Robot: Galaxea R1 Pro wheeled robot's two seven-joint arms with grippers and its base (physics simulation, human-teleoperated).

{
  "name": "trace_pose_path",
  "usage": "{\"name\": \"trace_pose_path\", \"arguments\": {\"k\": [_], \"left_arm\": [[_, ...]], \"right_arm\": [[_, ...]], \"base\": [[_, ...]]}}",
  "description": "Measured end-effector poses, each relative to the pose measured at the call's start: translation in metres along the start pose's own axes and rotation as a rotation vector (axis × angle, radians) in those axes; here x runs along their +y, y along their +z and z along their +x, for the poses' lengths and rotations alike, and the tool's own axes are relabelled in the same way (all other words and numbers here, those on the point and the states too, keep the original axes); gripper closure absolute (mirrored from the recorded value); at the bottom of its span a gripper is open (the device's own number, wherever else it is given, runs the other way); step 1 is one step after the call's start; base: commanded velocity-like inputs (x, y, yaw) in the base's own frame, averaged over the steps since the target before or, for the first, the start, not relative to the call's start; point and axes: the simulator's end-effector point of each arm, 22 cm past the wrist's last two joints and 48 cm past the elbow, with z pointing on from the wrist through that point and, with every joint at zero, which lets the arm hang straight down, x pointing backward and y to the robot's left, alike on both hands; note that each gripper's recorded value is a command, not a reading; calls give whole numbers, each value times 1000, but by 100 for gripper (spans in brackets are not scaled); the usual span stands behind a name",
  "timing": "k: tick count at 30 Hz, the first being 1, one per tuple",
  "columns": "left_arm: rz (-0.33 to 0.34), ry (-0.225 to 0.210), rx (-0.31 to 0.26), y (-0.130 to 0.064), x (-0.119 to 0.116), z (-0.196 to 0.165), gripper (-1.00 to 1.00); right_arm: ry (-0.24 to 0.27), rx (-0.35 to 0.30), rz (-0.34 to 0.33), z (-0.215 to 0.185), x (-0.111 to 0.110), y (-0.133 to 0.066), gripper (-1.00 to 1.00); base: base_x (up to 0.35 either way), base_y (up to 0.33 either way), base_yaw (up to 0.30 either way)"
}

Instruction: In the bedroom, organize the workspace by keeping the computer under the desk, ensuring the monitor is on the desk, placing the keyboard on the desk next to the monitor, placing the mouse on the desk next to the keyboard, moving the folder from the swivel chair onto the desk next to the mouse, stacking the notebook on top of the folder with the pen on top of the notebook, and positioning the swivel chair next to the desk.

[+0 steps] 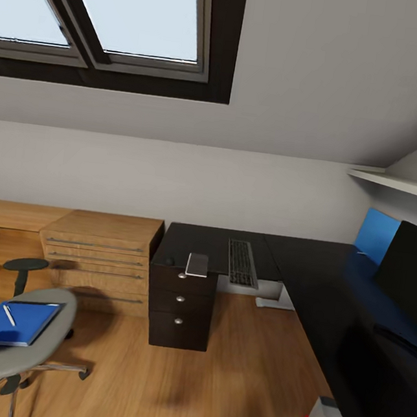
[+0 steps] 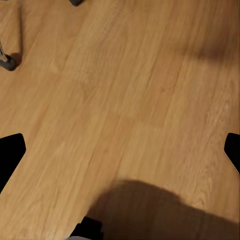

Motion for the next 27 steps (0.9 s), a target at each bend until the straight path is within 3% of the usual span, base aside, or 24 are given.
{"name": "trace_pose_path", "arguments": {"k": [20,26,27], "left_arm": [[-2,-4,0,0,1,0,-100],[-4,-8,-2,1,2,-2,-100],[44,-34,-38,0,-19,-20,-100]], "right_arm": [[-1,0,-1,0,0,0,-100],[-1,0,-1,0,0,0,-100],[0,1,1,0,-1,0,-100]], "base": [[330,86,0],[153,111,0],[4,3,0]]}}
